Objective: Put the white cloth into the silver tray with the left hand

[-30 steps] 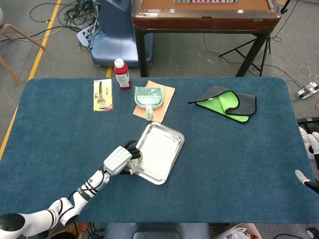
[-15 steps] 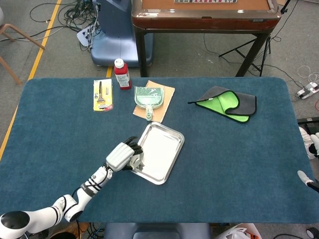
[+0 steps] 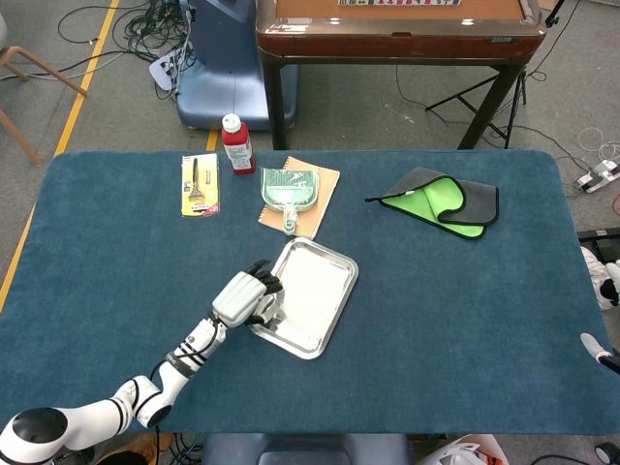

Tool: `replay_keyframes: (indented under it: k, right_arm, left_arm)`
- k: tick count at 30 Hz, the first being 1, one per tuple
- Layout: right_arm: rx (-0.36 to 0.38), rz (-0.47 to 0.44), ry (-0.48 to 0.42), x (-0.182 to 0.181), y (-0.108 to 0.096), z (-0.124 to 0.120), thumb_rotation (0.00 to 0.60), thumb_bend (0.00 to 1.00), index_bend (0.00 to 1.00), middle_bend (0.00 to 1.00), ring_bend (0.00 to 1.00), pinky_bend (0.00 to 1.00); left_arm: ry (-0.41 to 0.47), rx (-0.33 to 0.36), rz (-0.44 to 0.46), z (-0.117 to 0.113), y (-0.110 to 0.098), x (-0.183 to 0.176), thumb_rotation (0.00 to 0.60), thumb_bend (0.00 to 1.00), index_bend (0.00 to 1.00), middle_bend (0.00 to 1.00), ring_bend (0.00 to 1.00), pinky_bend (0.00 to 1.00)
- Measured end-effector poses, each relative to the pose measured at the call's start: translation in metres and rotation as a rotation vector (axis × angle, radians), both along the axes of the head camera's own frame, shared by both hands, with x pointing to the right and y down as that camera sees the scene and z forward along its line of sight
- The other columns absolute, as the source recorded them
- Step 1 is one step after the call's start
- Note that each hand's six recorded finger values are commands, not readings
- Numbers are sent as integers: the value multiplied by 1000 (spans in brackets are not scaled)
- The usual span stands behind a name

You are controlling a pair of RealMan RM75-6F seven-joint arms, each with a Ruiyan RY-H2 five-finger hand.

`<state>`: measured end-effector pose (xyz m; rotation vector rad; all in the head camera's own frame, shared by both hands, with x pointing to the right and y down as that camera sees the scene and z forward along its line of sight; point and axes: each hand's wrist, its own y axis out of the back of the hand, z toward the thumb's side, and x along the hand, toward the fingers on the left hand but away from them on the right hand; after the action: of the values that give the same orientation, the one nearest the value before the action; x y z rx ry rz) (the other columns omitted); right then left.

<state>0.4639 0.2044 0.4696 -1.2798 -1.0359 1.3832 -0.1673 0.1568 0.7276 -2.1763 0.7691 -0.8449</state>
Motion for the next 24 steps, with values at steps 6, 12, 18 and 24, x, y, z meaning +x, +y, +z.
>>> replay_keyframes:
  k: [6,12,18,24]
  right_arm:
    - [2,7,0,2,1,0,600,25,74,102,0,51]
    - [0,4,-3,2,0,1,600,24,74,102,0,51]
    - [-5,6,-4,2,1,2,600,25,74,103,0,50]
    - [-2,2,-6,1,0,2,600,25,74,102,0,51]
  left_arm:
    - [-4,3,-28,1,-7,1,600,440,538,465,352,128]
    - [-15,7,-25,2,-10,2,600,439,530,465,351,128]
    - [-32,7,-13,2,-8,-3,600,435,433,447,340,128]
    - [-24,-7,-2,-3,-4,-6,600,434,272,410,304,127]
